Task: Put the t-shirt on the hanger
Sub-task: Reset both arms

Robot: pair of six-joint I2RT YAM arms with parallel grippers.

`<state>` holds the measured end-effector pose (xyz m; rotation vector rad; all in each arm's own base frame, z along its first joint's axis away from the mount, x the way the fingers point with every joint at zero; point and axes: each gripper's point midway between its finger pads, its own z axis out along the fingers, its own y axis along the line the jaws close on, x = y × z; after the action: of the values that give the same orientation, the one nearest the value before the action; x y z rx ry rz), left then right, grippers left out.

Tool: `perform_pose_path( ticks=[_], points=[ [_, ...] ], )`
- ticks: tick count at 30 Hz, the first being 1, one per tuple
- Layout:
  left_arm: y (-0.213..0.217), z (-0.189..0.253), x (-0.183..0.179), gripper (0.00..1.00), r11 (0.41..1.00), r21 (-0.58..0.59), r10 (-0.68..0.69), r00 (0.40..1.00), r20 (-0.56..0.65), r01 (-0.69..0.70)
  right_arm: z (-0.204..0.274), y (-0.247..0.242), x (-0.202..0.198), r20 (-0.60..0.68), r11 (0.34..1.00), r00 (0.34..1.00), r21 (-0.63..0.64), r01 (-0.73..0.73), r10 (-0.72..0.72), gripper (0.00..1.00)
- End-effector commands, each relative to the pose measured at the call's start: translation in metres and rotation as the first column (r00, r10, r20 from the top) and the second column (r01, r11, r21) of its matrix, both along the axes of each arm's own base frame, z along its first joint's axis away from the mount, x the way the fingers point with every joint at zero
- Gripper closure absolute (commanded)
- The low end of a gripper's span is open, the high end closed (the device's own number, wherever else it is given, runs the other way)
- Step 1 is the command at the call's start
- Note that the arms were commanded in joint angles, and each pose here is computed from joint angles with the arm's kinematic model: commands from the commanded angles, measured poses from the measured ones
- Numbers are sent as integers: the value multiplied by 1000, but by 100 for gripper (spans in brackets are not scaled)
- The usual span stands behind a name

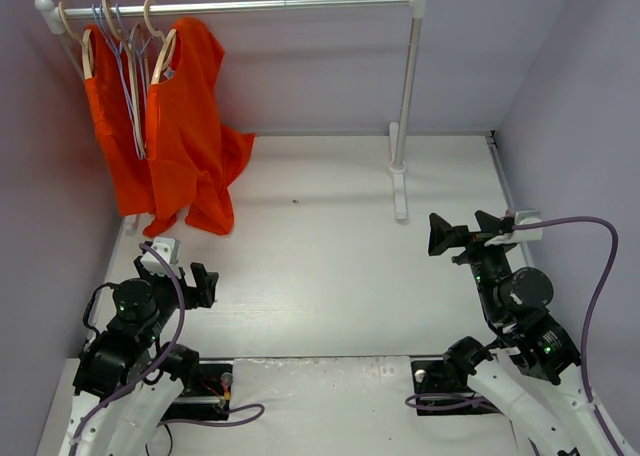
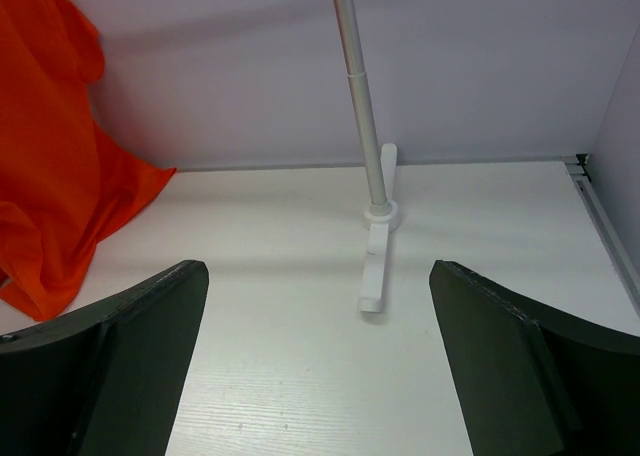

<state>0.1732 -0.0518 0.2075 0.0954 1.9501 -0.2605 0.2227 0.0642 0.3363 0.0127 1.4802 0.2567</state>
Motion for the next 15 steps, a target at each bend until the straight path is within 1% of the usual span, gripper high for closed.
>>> perform_pose_path(
  ticks=[1, 15],
  points=[
    [-4, 33, 12, 23, 999, -49, 10, 993, 116, -4, 17, -5, 3, 56, 998, 998, 45, 35, -38, 0],
    [-5, 28, 15, 23, 999, -40, 4, 994, 110, 0, 14, -3, 6, 47, 998, 998, 40, 37, -39, 0]
  ],
)
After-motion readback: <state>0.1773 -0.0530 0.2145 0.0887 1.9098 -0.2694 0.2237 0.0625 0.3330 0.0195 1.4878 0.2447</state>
